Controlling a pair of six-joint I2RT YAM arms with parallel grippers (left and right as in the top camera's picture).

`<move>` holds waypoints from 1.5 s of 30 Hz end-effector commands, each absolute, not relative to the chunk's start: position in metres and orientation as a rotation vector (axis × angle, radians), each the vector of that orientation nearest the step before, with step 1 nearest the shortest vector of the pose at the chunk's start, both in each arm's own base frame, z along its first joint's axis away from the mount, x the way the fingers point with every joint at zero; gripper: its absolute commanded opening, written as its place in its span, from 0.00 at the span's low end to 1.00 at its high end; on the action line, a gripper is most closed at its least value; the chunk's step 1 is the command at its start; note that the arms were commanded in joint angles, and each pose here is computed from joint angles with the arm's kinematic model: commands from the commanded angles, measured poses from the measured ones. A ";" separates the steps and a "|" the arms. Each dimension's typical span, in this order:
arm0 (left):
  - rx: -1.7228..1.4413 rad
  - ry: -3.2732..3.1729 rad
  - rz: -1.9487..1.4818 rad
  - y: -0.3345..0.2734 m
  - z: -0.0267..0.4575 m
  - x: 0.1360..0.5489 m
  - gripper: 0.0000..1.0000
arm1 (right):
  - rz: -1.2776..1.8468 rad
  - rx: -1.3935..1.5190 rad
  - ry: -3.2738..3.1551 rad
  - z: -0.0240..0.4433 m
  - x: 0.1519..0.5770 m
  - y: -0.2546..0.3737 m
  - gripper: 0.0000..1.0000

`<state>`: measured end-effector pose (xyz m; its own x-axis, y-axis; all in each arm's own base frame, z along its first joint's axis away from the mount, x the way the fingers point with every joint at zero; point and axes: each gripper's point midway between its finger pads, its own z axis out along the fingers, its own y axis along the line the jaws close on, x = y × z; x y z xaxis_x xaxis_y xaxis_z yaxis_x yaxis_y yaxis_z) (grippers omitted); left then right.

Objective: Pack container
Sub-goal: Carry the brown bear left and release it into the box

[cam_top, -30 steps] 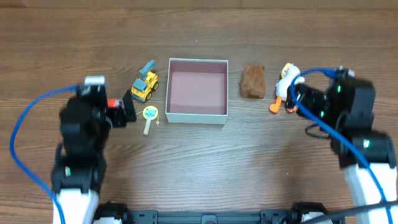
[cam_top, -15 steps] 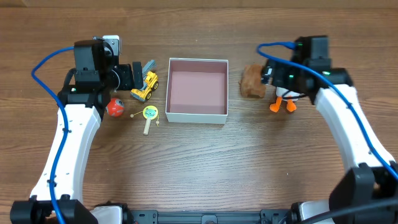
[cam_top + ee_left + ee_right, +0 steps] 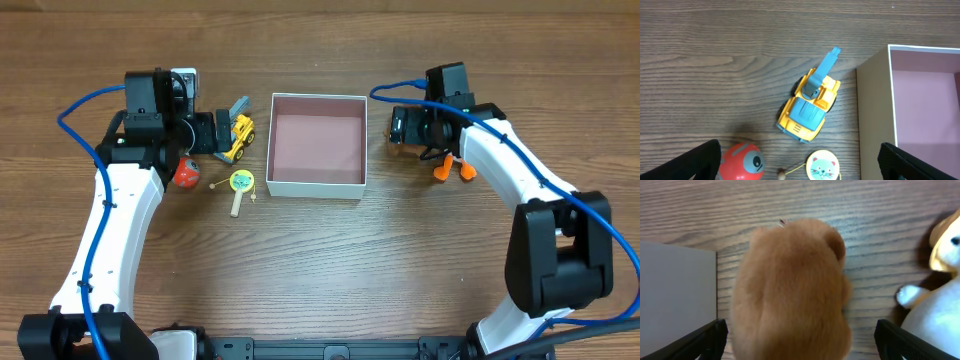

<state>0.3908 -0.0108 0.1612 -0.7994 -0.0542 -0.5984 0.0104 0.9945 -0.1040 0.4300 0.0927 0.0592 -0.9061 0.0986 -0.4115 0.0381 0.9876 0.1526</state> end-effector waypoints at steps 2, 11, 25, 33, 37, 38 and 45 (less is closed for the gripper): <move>-0.015 2.486 -0.167 -0.013 0.168 0.393 1.00 | 0.173 0.082 2.714 0.044 0.438 0.097 0.91; -0.018 2.519 -0.168 -0.013 0.163 0.386 1.00 | 0.023 0.085 2.742 0.041 0.437 0.087 0.20; -0.017 2.522 -0.168 -0.013 0.163 0.386 1.00 | 0.119 0.083 2.671 0.204 0.416 0.160 0.04; -0.018 2.523 -0.168 -0.013 0.163 0.386 1.00 | 0.349 -0.112 2.725 0.188 0.358 0.274 0.04; -0.018 2.527 -0.168 -0.013 0.162 0.385 1.00 | 0.376 -0.127 2.706 0.163 0.350 0.297 0.04; -0.018 2.531 -0.168 -0.013 0.162 0.384 1.00 | 0.383 -0.118 2.709 0.152 0.349 0.301 0.04; -0.019 2.540 -0.168 -0.013 0.160 0.382 1.00 | 0.458 -0.101 2.632 0.108 0.360 0.313 0.05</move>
